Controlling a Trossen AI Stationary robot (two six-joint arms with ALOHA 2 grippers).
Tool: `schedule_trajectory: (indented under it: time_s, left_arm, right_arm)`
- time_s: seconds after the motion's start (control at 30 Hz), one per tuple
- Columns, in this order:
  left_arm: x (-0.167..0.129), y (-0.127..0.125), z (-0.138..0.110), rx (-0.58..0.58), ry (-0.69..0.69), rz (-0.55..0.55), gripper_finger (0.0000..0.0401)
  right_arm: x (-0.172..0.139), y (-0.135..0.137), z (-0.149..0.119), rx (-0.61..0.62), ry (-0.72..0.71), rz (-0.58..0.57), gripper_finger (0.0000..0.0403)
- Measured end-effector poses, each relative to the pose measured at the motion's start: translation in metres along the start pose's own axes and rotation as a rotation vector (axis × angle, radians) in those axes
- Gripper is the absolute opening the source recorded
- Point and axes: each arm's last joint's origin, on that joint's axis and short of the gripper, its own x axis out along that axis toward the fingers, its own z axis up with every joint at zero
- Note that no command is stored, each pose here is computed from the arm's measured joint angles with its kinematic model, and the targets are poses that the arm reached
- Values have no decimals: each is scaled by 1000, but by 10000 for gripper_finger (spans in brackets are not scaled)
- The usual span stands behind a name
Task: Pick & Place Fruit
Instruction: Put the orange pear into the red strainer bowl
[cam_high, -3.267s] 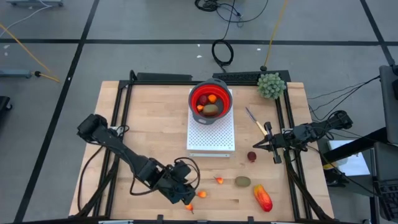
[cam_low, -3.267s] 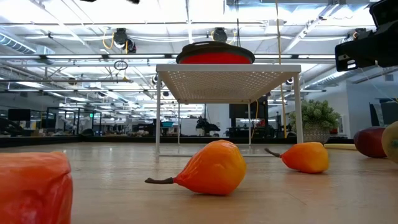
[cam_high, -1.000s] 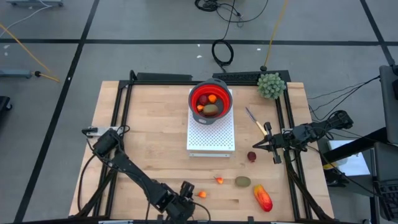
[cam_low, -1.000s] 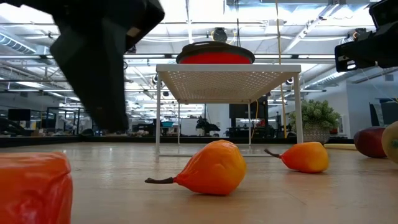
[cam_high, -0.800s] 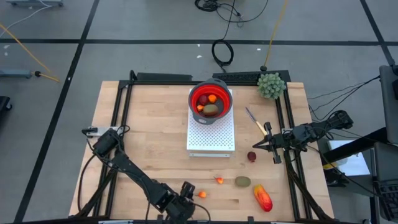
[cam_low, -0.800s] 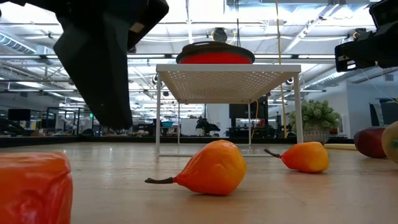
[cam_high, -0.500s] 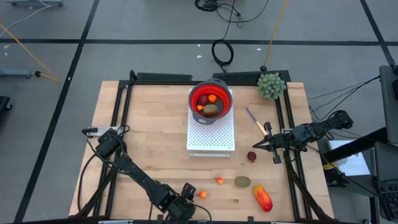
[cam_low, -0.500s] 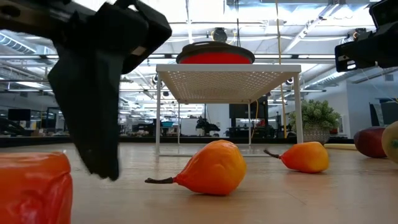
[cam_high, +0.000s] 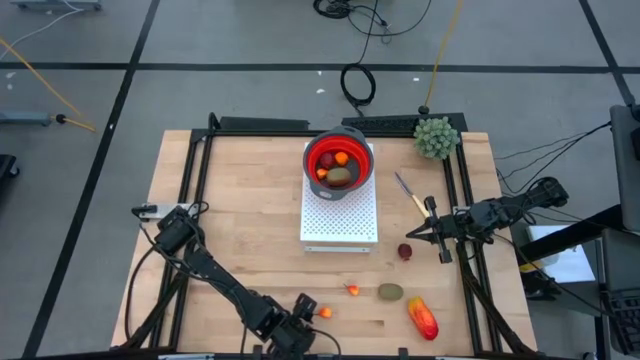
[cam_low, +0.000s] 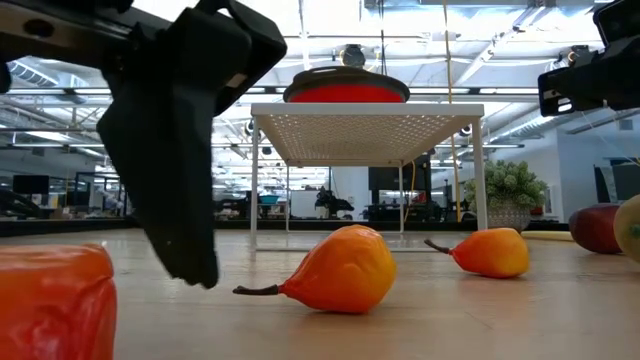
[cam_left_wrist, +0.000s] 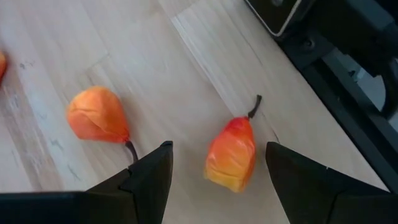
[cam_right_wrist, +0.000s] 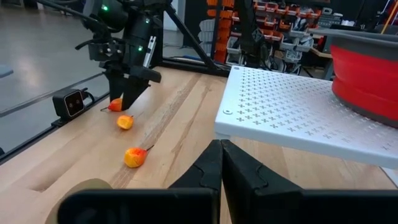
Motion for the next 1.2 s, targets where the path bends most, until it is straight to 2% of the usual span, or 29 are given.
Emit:
schedule_trajectory:
  time_s: [0.4,0.87,1.0,1.2]
  left_arm:
    - [0,0,-1,-9,8,-26,249]
    - [0,0,0,-9,5,-25,96]
    - [0,-1,1,-10,-4,-26,77]
    - [-2,0,-1,6,14,-24,85]
  right_arm:
    - [0,0,0,0,0,0,0]
    - [0,0,0,0,-1,0,0]
    - [0,0,0,1,-1,0,0]
    - [0,0,0,1,-1,0,0]
